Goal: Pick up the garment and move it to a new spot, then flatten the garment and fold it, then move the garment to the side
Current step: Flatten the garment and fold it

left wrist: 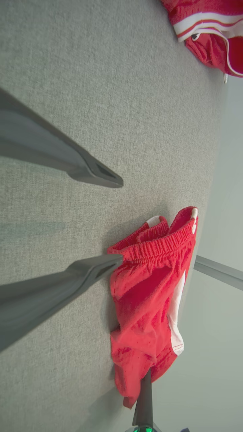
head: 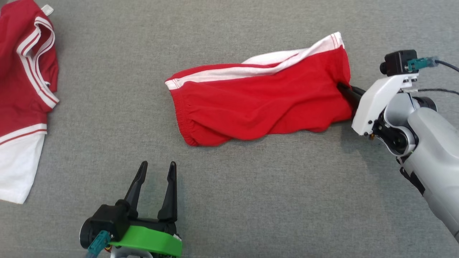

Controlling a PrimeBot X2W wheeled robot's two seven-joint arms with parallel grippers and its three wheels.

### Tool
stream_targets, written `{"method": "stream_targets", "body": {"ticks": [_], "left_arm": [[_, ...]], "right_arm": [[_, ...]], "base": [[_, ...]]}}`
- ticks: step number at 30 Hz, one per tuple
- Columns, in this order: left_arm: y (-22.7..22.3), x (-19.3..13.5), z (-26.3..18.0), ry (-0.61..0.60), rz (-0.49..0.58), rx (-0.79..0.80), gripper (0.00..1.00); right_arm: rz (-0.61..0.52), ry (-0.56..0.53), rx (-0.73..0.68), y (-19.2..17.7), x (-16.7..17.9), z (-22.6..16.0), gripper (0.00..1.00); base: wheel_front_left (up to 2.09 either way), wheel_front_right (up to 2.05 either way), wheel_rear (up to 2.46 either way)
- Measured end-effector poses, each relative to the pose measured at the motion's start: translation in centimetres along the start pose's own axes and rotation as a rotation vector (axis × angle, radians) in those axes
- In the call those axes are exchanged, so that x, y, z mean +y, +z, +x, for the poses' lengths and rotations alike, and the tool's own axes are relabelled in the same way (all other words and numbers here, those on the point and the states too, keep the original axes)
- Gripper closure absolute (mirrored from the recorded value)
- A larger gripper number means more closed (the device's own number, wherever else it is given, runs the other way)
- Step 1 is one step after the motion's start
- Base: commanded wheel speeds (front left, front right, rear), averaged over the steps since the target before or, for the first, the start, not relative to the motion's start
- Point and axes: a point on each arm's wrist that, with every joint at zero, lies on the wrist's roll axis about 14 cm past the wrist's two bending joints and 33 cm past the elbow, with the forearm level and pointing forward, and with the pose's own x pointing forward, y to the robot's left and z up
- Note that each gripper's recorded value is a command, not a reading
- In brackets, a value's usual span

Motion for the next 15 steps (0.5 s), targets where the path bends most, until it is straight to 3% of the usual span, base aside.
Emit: {"method": "stream_targets", "body": {"ticks": [7, 10, 11, 15], "left_arm": [[0.4, -2.8, -1.4, -0.107, 0.007, -0.015, 0.00], [0.6, -3.8, -1.9, -0.149, 0.020, -0.025, 0.00], [0.7, -4.5, -2.3, -0.173, 0.017, -0.029, 0.00], [1.1, -5.6, -2.5, -0.208, 0.009, -0.046, 0.00]], "right_arm": [[0.123, -0.152, -0.063, -1.4, -5.1, -6.9, 1.00], [0.172, -0.261, -0.105, -2.0, -8.4, -10.2, 1.00], [0.202, -0.343, -0.145, -2.2, -10.9, -12.7, 1.00], [0.245, -0.471, -0.229, -1.8, -14.4, -16.8, 1.00]], "base": [[0.00, 0.00, 0.00], [0.00, 0.00, 0.00], [0.00, 0.00, 0.00], [0.00, 0.00, 0.00]]}}
